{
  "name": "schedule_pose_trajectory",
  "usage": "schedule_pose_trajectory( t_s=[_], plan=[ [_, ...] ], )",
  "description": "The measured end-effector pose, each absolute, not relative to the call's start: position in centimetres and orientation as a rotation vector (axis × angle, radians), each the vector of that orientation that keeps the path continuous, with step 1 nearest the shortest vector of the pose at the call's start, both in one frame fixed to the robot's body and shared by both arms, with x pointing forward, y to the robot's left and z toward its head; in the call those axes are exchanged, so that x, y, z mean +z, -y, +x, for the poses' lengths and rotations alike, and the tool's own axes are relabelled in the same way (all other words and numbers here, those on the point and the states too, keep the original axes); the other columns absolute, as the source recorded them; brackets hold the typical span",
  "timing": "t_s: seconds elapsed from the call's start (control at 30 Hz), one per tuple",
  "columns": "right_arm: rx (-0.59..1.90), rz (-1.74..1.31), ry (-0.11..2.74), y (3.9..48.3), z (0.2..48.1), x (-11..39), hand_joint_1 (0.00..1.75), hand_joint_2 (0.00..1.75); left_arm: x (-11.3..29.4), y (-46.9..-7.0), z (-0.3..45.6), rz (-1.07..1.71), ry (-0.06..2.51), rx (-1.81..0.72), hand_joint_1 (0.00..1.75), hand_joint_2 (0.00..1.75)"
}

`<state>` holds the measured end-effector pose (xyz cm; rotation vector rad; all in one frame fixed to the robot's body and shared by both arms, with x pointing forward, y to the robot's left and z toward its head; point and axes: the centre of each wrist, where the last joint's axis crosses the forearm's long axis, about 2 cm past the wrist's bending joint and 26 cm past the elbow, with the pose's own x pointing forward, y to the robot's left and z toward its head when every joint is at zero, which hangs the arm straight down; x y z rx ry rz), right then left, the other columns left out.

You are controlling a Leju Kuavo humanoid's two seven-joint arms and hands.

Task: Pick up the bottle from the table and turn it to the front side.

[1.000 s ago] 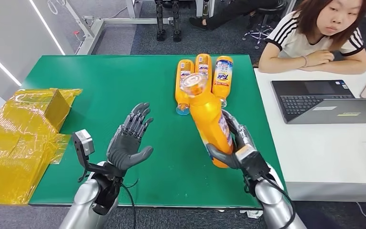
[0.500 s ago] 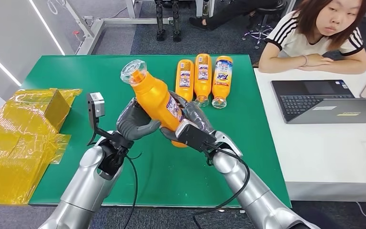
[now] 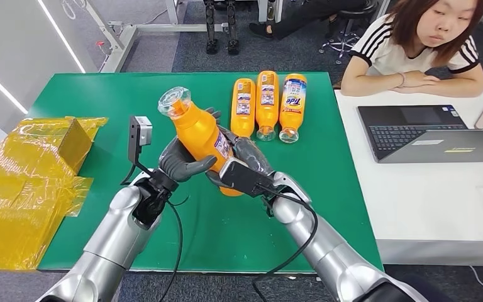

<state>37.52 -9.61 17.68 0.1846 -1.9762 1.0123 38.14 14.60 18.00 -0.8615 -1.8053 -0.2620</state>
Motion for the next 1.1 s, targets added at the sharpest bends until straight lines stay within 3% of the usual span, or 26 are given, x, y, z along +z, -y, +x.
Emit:
schedule_pose_trajectory(
  t_s=[0.1, 0.13, 0.3, 0.4, 0.43, 0.53, 0.57, 0.8, 0.83, 0.93, 0.97, 1.1],
  plan=[
    [1.019, 0.184, 1.966, 9.4, 37.6, 17.4, 1.68, 1.75, 17.8, -14.7, 38.1, -0.855, 1.809, -0.245, 0.82, 1.75],
    [1.02, 0.185, 1.962, 9.4, 37.6, 17.4, 1.67, 1.75, 17.7, -14.7, 38.1, -0.851, 1.812, -0.237, 0.87, 1.75],
    [1.036, 0.187, 1.95, 9.3, 37.6, 17.3, 1.66, 1.75, 17.9, -14.7, 38.0, -0.823, 1.838, -0.171, 0.84, 1.75],
    [1.039, 0.186, 1.952, 9.2, 37.6, 17.4, 1.64, 1.75, 18.0, -14.6, 37.9, -0.824, 1.845, -0.157, 0.31, 1.75],
    [1.04, 0.187, 1.953, 9.2, 37.6, 17.4, 1.64, 1.75, 18.0, -14.6, 37.9, -0.823, 1.846, -0.154, 0.32, 1.75],
    [1.046, 0.189, 1.952, 9.1, 37.6, 17.4, 1.63, 1.75, 18.0, -14.6, 37.7, -0.814, 1.86, -0.133, 1.39, 1.75],
    [1.049, 0.191, 1.951, 9.1, 37.6, 17.4, 1.63, 1.75, 17.9, -14.6, 37.6, -0.81, 1.867, -0.121, 1.58, 1.75],
    [1.077, 0.207, 1.947, 8.8, 37.4, 17.3, 1.61, 1.75, 17.6, -14.8, 36.5, -0.782, 1.927, -0.028, 1.69, 1.75],
    [1.079, 0.208, 1.947, 8.8, 37.4, 17.3, 1.41, 1.75, 17.6, -14.8, 36.3, -0.778, 1.936, -0.021, 1.71, 1.75],
    [1.084, 0.211, 1.948, 8.7, 37.3, 17.3, 0.22, 1.75, 17.6, -15.0, 36.1, -0.773, 1.95, -0.013, 1.7, 1.75],
    [1.086, 0.213, 1.947, 8.7, 37.3, 17.2, 0.0, 1.75, 17.7, -15.0, 36.1, -0.772, 1.953, -0.012, 1.71, 1.75],
    [1.096, 0.226, 1.936, 8.5, 37.1, 17.2, 0.0, 1.75, 17.8, -15.3, 36.0, -0.759, 1.966, -0.011, 1.75, 1.75]
  ],
)
